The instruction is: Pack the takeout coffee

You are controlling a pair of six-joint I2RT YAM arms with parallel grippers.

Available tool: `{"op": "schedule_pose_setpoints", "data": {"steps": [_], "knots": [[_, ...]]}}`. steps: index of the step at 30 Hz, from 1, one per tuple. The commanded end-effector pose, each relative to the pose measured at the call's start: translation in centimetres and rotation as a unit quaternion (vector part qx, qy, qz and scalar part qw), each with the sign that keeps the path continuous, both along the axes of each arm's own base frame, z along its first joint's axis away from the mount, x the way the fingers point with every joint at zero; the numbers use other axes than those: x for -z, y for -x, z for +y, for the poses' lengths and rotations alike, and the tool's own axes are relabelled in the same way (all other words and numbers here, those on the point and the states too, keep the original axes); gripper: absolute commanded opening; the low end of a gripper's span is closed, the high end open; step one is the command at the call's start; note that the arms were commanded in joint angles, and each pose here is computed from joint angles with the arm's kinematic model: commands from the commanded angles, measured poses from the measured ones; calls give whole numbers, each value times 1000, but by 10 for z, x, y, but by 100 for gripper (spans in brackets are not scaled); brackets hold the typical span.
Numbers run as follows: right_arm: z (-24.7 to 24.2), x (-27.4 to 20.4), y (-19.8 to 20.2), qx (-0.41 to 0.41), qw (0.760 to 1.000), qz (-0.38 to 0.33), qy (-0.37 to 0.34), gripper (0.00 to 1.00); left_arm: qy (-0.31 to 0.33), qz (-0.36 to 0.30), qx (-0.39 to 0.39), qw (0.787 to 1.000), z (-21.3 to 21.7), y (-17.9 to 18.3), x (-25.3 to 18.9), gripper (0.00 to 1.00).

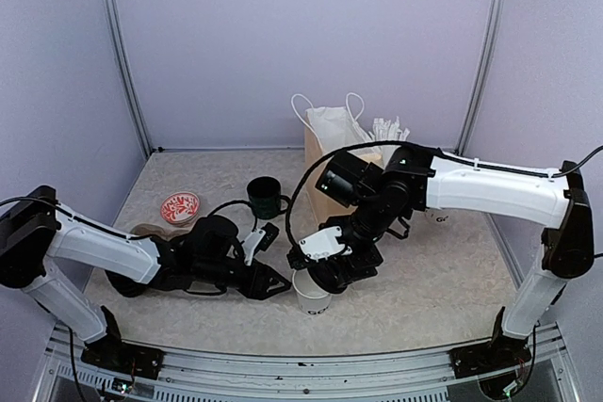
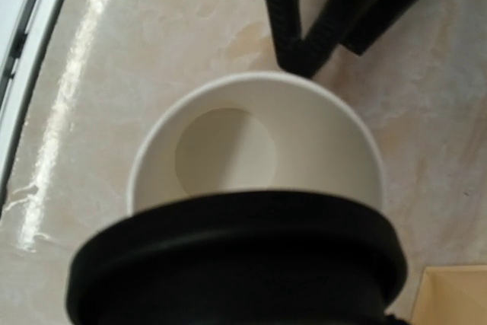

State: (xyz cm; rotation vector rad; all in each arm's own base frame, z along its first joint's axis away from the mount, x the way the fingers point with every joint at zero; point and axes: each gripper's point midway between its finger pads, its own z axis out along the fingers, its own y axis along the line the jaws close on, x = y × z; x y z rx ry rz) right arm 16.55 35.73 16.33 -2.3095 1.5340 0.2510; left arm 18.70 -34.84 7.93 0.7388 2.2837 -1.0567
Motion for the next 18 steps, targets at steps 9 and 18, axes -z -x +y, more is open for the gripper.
{"op": "schedule_pose_setpoints", "data": {"steps": [9,18], "knots": [[6,0,3,-6,1000,-12,25,73,29,12,14,999,-16,3,6,44],[11,0,1,-9,999,-27,30,73,28,13,15,999,-19,1,8,44]]}}
